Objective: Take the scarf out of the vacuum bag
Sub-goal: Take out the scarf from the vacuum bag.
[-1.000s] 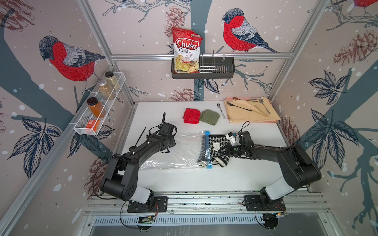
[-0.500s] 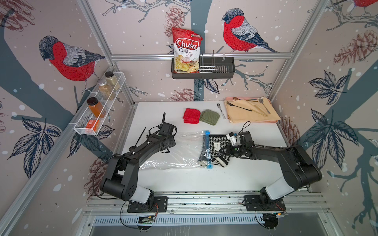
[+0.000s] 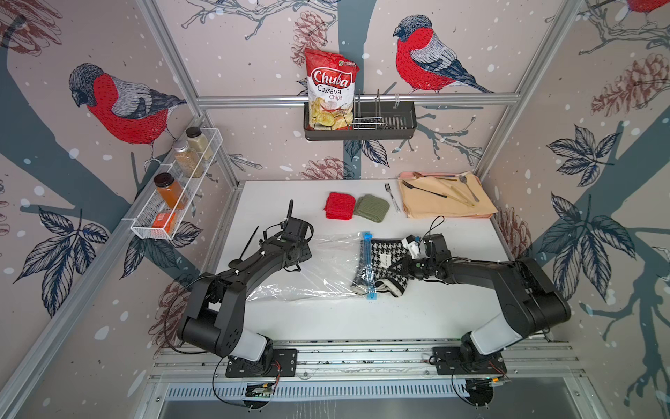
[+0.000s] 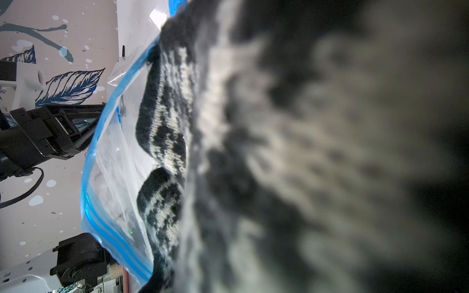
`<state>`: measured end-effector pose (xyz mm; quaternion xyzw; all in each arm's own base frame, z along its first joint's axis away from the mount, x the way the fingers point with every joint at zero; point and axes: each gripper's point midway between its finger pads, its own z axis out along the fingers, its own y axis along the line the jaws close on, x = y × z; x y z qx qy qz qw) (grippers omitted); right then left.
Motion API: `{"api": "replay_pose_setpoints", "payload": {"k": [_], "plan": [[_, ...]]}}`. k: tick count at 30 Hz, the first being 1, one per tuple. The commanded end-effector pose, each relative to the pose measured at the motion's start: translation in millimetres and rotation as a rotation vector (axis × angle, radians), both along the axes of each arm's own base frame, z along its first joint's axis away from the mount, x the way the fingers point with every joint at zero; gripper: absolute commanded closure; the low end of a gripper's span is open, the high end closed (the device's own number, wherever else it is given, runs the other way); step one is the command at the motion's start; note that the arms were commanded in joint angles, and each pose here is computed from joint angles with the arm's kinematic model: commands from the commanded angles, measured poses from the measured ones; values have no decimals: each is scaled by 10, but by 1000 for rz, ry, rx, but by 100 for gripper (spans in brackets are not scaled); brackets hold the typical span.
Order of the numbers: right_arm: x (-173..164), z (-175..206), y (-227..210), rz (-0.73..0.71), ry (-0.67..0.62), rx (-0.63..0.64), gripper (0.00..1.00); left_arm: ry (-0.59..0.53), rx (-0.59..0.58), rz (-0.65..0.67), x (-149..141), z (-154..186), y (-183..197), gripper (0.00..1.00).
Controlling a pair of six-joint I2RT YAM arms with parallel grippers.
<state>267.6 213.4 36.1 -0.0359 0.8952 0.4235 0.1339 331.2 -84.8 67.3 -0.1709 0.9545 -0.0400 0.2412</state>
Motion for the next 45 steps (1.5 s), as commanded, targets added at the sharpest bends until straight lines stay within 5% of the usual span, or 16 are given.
{"api": "replay_pose_setpoints", "payload": {"k": [1, 45], "plan": [[26, -23, -34, -21, -1, -16, 100, -22, 41, 38, 17, 38, 105, 89], [47, -17, -89, -42, -5, -13, 100, -27, 42, 42, 23, 54, 111, 89]]}}
